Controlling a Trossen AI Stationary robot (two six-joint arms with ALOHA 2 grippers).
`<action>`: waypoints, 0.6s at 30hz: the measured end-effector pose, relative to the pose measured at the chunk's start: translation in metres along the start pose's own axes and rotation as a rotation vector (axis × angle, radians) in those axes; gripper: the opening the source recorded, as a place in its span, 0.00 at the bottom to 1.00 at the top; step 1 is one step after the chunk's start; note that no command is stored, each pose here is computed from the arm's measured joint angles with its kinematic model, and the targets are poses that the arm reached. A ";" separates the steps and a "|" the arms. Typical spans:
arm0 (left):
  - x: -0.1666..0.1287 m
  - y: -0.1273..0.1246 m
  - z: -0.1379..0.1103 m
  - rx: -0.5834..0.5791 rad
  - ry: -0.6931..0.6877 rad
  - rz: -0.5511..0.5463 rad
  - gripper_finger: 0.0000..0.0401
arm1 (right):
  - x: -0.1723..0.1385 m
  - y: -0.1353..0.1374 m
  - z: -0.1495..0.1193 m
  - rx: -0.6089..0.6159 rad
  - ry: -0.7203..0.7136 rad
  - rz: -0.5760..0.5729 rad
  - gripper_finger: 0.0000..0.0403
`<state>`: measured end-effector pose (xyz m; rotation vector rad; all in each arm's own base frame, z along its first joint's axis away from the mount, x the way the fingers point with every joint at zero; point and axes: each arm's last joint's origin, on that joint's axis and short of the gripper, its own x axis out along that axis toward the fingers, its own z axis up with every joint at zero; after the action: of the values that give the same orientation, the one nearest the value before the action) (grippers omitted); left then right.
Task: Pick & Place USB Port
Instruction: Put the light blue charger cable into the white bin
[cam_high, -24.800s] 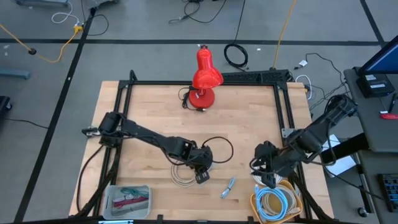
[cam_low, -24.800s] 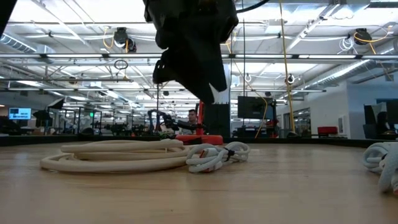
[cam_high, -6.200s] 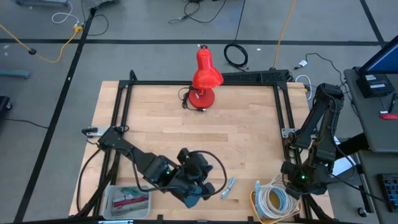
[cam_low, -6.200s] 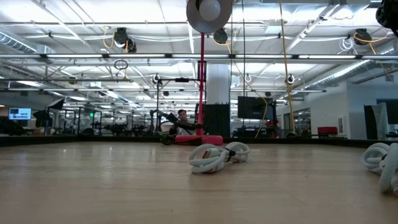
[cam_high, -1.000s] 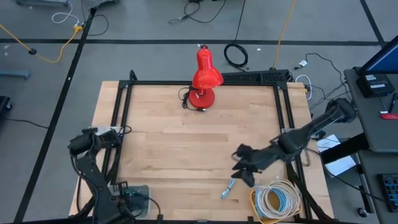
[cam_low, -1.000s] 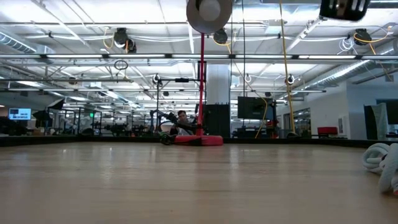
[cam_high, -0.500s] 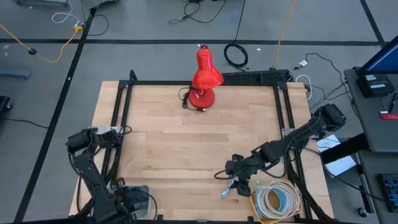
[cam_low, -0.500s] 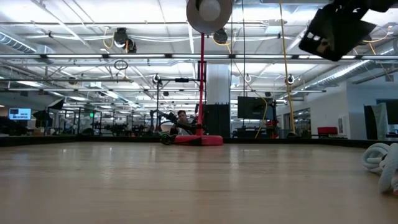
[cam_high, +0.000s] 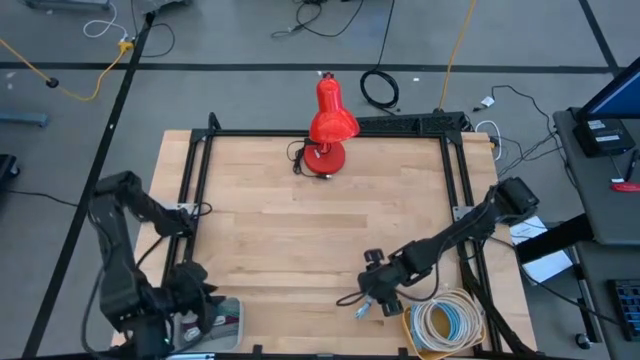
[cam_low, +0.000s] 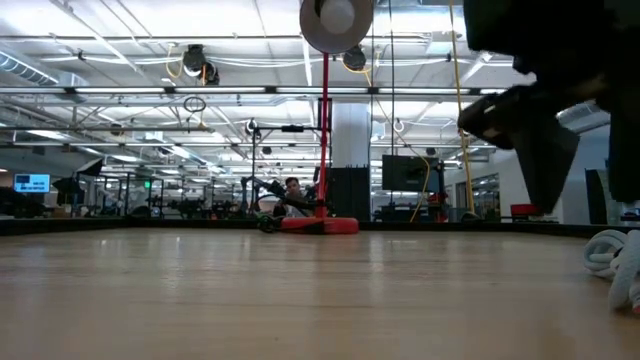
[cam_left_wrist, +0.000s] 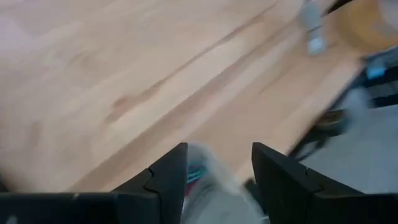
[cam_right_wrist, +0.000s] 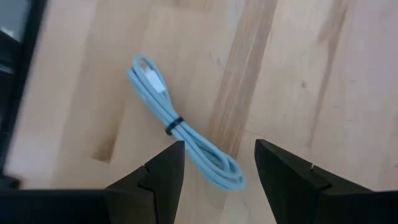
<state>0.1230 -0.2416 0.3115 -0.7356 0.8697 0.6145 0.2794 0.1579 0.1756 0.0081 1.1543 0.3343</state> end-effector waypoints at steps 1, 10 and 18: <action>-0.003 0.000 0.004 -0.008 -0.013 -0.038 0.45 | 0.004 0.000 -0.001 -0.004 0.009 -0.002 0.46; -0.012 -0.012 0.026 -0.034 -0.158 -0.251 0.45 | 0.034 0.009 -0.014 -0.054 0.126 -0.008 0.46; -0.008 -0.024 0.035 -0.046 -0.230 -0.308 0.45 | 0.042 0.012 -0.014 0.051 0.097 -0.074 0.18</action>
<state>0.1520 -0.2303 0.3412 -0.8041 0.5180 0.4342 0.2790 0.1779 0.1340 -0.0064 1.2563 0.2423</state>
